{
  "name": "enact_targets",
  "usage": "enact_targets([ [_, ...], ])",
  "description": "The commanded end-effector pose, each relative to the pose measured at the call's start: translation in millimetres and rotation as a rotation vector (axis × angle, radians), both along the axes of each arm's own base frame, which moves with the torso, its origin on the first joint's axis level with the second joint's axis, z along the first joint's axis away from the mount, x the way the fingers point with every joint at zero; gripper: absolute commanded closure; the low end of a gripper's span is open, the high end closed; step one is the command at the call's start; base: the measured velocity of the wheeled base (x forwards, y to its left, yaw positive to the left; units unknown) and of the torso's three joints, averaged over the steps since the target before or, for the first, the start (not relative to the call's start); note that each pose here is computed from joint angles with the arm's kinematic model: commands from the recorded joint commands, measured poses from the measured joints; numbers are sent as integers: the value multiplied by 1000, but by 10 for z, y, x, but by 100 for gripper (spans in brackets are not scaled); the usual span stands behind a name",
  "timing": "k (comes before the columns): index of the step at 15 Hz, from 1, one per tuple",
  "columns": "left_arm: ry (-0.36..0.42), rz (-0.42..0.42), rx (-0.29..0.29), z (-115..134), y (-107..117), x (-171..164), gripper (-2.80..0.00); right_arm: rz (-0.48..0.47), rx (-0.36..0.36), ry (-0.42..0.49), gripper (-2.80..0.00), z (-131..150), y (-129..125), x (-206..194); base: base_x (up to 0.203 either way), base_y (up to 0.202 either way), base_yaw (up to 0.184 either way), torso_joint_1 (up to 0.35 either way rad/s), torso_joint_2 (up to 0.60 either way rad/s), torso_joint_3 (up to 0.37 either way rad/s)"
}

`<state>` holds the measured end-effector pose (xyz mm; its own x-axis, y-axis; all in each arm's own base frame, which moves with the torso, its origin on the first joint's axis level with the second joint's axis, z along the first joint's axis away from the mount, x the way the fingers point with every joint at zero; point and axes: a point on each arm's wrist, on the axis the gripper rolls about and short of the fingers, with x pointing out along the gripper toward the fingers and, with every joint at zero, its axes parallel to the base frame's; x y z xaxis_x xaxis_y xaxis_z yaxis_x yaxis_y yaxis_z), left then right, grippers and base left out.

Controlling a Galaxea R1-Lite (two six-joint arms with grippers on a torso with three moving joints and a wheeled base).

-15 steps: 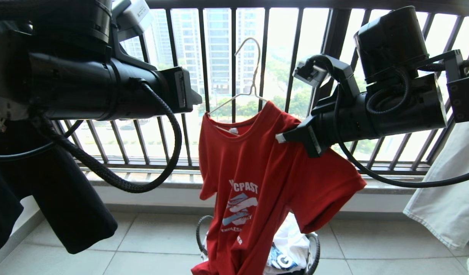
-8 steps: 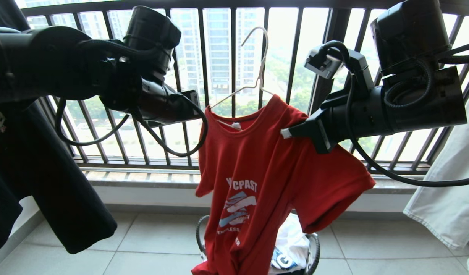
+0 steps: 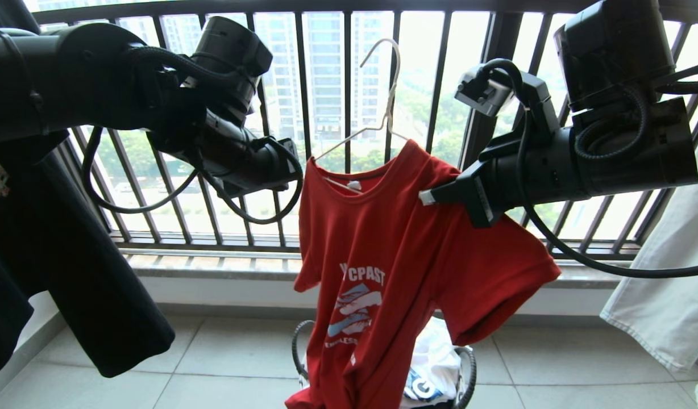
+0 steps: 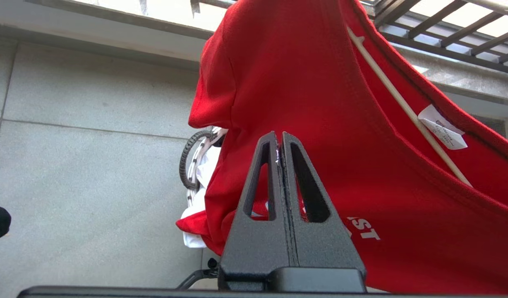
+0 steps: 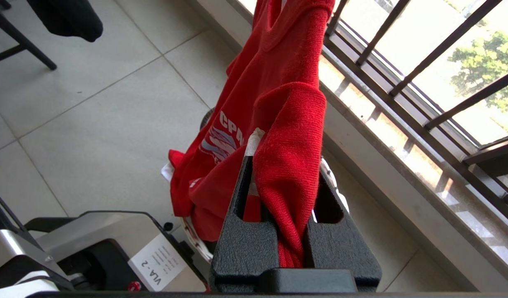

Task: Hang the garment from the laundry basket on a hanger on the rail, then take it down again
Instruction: Hang the clothes on the clothes rack

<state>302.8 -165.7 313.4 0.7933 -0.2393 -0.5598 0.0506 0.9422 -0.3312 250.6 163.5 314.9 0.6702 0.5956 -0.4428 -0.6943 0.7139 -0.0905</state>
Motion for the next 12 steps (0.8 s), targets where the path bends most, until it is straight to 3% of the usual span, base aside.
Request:
enact_targets([
  [1, -5, 7, -8, 12, 1, 0, 0, 4, 4, -7, 0, 25, -2, -15, 0, 0, 0, 0, 0, 0],
  [2, -8, 8, -12, 23, 5, -7, -280, 4, 6, -10, 0, 34, -5, -18, 0, 0, 0, 0, 0, 0],
  [5, -8, 16, -22, 17, 1, 6, -280, 4, 8, -14, 0, 49, -13, -32, 0, 0, 0, 0, 0, 0],
  [7, -46, 34, -72, 30, -26, 65, -280, 5, 11, -18, 0, 63, -18, -47, 0, 0, 0, 0, 0, 0],
  [12, -85, 73, -131, 80, 21, 121, -280, 41, 9, -14, 0, 86, 38, -149, 0, 0, 0, 0, 0, 0],
])
